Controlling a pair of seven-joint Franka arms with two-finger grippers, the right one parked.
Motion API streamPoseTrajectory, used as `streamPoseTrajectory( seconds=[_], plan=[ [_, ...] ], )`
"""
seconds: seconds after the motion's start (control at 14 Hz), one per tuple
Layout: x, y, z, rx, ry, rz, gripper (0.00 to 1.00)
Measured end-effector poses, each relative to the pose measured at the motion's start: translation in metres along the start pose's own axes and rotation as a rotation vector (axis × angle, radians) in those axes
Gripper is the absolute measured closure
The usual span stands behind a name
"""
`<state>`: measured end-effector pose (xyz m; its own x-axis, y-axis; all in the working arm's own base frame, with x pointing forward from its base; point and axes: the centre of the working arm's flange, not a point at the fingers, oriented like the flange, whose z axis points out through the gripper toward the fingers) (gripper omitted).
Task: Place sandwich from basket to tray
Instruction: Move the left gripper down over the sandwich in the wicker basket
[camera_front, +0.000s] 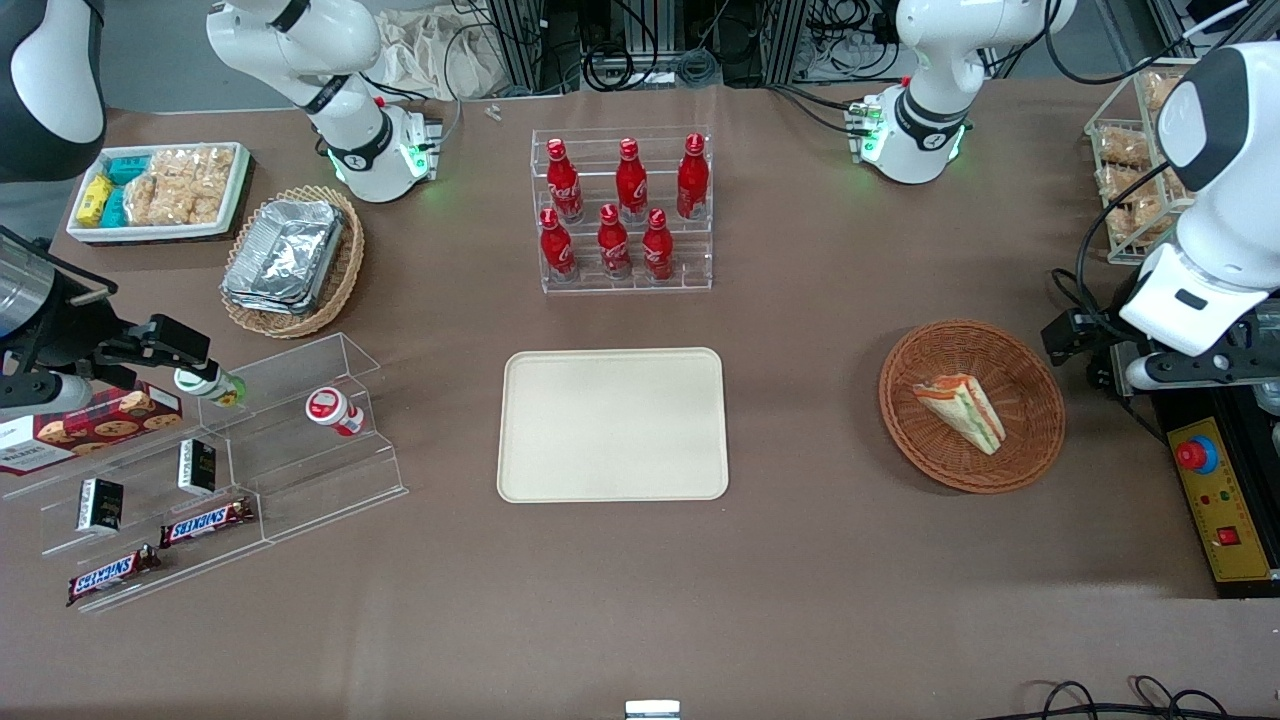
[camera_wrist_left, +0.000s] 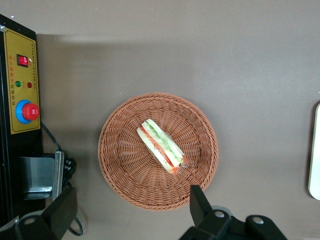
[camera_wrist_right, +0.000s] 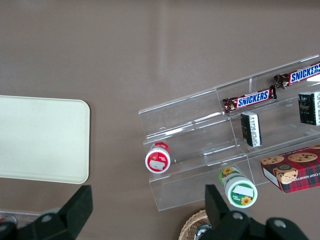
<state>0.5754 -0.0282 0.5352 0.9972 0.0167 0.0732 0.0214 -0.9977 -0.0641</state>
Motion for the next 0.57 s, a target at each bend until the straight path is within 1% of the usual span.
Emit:
streamPoseTrajectory(
  seconds=[0.36, 0.5, 0.57],
  plan=[
    [0.000, 0.000, 0.004, -0.001, -0.001, 0.001, 0.00],
    [-0.002, 0.001, 0.010, 0.001, -0.020, 0.002, 0.00],
    [-0.004, 0.001, 0.017, 0.002, -0.042, 0.003, 0.00]
  ],
)
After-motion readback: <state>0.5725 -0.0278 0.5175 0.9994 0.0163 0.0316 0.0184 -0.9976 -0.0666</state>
